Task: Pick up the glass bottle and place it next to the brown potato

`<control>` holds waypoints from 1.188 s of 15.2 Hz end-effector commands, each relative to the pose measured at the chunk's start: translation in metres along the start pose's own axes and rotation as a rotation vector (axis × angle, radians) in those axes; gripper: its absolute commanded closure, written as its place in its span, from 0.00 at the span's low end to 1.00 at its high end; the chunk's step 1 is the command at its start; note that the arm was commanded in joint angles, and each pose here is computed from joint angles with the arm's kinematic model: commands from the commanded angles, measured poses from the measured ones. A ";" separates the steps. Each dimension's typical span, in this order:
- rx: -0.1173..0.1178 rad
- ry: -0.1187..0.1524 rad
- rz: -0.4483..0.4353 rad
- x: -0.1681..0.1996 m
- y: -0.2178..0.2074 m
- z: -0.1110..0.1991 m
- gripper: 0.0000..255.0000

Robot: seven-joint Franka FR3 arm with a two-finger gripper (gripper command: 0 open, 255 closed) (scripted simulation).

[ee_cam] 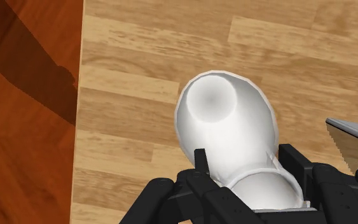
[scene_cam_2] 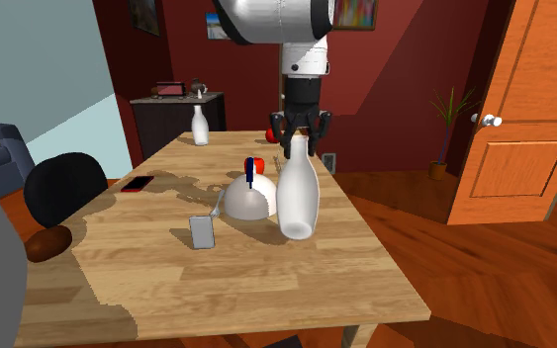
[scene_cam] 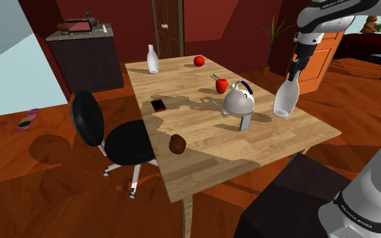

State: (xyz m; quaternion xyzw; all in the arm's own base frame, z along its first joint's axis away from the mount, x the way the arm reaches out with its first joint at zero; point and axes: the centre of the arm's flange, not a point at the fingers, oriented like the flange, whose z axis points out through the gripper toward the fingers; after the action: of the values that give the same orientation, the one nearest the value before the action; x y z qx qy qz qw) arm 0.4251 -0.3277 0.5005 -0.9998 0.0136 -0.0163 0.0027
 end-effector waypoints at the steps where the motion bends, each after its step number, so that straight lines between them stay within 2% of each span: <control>1: 0.000 0.000 0.000 0.000 -0.001 -0.012 1.00; 18: 0.000 0.000 0.000 0.003 -0.001 -0.102 1.00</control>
State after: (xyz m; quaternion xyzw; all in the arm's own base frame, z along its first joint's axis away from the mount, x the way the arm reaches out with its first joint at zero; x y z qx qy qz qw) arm 0.4245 -0.3262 0.5972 -0.9998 0.0137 -0.0164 0.0026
